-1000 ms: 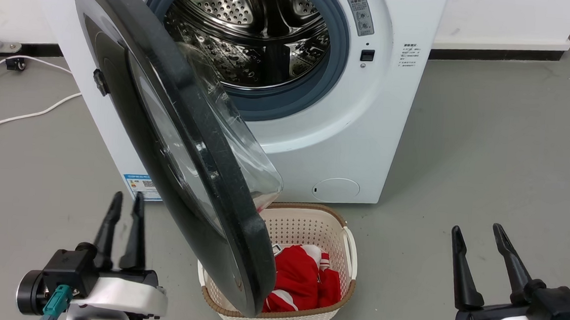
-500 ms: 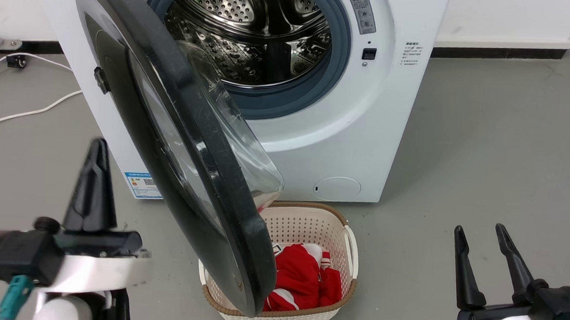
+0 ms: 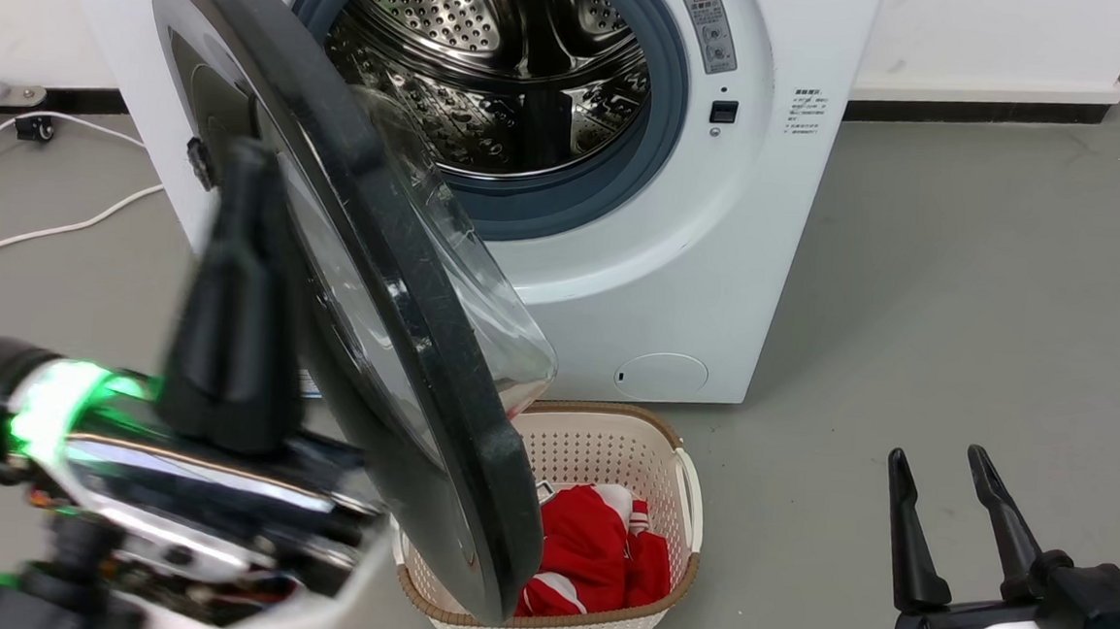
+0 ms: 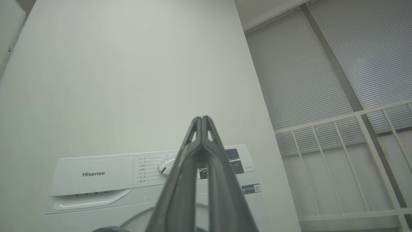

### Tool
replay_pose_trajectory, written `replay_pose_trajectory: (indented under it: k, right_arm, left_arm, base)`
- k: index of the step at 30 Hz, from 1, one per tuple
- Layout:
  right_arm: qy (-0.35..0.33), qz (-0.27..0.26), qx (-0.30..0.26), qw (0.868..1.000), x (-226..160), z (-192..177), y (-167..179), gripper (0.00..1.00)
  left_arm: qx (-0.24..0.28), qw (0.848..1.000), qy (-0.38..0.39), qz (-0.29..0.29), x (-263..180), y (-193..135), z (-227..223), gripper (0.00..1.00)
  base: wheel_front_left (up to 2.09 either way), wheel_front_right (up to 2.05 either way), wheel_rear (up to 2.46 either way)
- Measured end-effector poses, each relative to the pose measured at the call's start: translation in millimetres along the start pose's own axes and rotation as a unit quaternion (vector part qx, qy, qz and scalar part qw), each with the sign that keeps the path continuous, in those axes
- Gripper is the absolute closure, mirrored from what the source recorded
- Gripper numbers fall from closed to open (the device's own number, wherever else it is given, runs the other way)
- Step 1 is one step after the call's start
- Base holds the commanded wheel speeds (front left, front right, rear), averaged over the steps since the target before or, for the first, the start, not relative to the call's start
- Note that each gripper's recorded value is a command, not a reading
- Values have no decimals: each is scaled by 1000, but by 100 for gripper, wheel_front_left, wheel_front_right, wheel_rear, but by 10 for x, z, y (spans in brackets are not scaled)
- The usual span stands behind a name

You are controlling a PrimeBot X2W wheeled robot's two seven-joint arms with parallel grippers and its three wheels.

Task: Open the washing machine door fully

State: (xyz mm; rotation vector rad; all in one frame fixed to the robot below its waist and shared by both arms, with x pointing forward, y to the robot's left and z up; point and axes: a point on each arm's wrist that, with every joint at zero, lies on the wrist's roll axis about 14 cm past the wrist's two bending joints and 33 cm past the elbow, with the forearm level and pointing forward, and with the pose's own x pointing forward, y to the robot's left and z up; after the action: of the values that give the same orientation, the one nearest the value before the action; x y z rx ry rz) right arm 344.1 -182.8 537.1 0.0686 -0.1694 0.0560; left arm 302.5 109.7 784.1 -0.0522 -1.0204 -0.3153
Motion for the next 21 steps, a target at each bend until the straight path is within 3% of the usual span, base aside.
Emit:
replay_pose_trajectory:
  k: [5,9,16,17,21]
  right_arm:
    - [0,-3,5,1000,-19,0,-11,0]
    - [-2,-5,8,1000,-33,9,-20,0]
    - [0,-8,12,1000,-53,6,-35,0]
    - [2,-7,13,1000,-47,-10,-24,0]
    - [5,-5,18,1000,-46,-30,-12,0]
  left_arm:
    - [-68,994,43,-72,-168,-511,-157,100]
    - [-122,979,125,-101,-501,-796,-478,100]
    - [-182,927,307,-112,-1338,-1082,-1026,100]
    - [-198,898,372,-122,-1680,-1234,-1182,100]
    - [-205,880,411,-119,-1897,-1310,-1322,100]
  base:
    - [0,0,0]
    - [0,0,0]
    - [0,0,0]
    - [0,0,0]
    - [0,0,0]
